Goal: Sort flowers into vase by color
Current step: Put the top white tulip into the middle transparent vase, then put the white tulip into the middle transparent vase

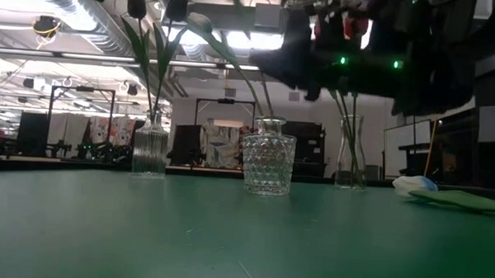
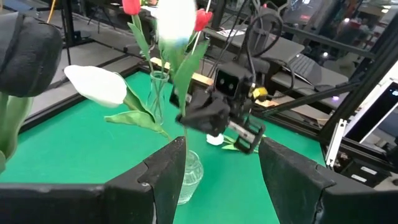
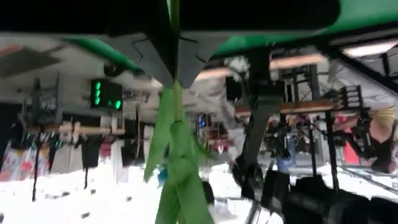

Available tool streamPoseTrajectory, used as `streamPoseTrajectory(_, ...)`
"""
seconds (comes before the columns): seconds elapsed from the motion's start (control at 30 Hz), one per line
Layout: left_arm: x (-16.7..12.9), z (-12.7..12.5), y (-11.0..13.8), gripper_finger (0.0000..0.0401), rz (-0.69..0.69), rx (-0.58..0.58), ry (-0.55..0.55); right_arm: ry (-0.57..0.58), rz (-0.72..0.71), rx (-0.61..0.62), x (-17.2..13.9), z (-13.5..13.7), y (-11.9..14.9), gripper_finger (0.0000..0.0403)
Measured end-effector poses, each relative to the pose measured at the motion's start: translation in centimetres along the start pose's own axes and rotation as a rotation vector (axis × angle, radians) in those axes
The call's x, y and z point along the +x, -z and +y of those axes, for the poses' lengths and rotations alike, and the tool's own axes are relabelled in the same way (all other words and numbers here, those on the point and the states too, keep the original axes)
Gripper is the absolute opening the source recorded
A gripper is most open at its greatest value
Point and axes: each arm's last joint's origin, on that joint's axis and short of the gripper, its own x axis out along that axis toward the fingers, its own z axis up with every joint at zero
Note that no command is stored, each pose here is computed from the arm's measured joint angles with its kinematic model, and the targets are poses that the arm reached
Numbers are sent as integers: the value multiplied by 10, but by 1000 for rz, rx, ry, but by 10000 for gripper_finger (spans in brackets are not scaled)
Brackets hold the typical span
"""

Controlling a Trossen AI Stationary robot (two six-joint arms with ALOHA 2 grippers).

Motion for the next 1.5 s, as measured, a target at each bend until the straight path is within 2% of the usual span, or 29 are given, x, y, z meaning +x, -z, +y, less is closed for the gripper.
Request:
streamPoseTrajectory(0.17, 0, 0, 0, 200, -1, -5, -3, 14, 30, 52, -1, 0, 10, 26)
streamPoseTrajectory(0.5, 0, 0, 0, 200, -1, -7, -3, 34, 51, 42, -1, -1, 12, 77)
streamPoseTrajectory(0.77, 0, 0, 0, 200, -1, -7, -3, 23, 47, 46, -1, -1, 12, 144)
streamPoseTrajectory(1.0, 0, 0, 0, 200, -1, -7, -3, -72, 15, 115, 0, 2, 3, 196)
streamPoseTrajectory(1.13, 0, 0, 0, 200, -1, -7, -3, -199, -4, 194, 0, 6, -6, 202)
streamPoseTrajectory(1.27, 0, 0, 0, 200, -1, -7, -3, -416, -41, 288, -1, 11, -26, 196)
streamPoseTrajectory(1.37, 0, 0, 0, 200, -1, -7, -3, -626, -52, 395, -3, 15, -45, 190)
streamPoseTrajectory(1.43, 0, 0, 0, 200, -1, -7, -3, -781, 23, 496, -7, 20, -53, 183)
streamPoseTrajectory(1.5, 0, 0, 0, 200, 0, -7, -2, -878, 200, 595, -12, 29, -54, 174)
